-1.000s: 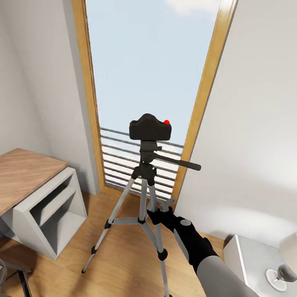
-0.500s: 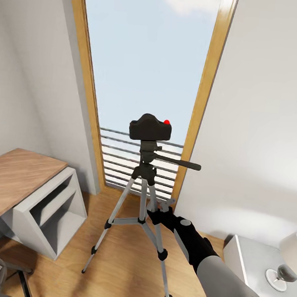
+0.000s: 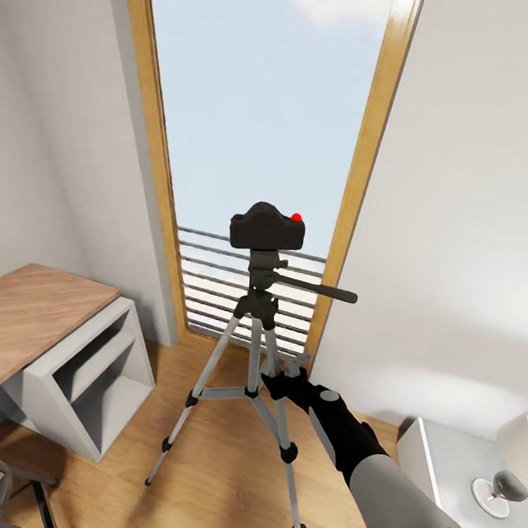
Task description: Attach the digital camera to the camera tripod in the bedroom.
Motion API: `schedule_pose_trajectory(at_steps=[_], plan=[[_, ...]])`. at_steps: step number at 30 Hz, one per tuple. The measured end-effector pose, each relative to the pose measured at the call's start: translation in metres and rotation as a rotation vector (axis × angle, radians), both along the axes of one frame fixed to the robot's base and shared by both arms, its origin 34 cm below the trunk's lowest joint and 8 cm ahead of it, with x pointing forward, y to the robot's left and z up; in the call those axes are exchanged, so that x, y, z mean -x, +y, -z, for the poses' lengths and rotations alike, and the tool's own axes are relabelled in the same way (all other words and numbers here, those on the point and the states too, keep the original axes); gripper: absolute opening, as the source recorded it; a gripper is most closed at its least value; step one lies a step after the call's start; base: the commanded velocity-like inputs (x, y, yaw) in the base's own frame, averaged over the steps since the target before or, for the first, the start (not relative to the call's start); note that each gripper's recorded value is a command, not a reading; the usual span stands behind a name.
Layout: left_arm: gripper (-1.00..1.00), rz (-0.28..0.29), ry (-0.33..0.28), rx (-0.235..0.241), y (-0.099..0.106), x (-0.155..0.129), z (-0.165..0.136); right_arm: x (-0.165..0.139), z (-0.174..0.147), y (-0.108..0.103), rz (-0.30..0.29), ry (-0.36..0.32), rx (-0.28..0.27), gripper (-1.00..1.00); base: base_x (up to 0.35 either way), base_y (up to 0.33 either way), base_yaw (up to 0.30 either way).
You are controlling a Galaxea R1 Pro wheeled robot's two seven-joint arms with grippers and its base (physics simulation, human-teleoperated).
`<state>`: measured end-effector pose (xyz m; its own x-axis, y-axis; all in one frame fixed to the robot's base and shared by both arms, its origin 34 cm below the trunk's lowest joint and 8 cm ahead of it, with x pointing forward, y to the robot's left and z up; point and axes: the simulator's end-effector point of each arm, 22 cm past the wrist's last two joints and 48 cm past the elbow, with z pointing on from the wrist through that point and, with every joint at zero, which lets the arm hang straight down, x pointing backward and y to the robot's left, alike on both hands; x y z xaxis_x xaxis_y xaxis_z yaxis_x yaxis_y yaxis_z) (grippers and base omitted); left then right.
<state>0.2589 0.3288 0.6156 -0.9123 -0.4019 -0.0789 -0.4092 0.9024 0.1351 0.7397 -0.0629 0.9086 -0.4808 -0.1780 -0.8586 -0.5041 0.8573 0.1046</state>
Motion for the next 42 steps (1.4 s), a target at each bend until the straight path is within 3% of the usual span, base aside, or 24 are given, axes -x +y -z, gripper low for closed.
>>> schedule_pose_trajectory(at_steps=[16, 17, 32, 42], plan=[[1.00, 0.000, 0.002, 0.001, -0.001, 0.004, 0.000, 0.000, 0.000, -0.002, 0.005, 0.002, -0.004, -1.00, 0.000, 0.000, 0.000], [1.00, 0.000, 0.002, 0.001, -0.001, 0.004, 0.000, 0.000, 0.000, -0.002, 0.005, 0.002, -0.004, 1.00, 0.000, 0.000, 0.000], [1.00, 0.000, 0.000, 0.002, -0.002, 0.004, 0.001, 0.000, 0.000, -0.001, -0.001, 0.002, -0.009, 1.00, 0.000, 0.000, 0.000], [1.00, 0.003, -0.051, -0.017, -0.001, -0.008, 0.000, 0.000, 0.001, -0.002, -0.004, 0.004, -0.007, 1.00, -0.198, -0.044, 0.000]])
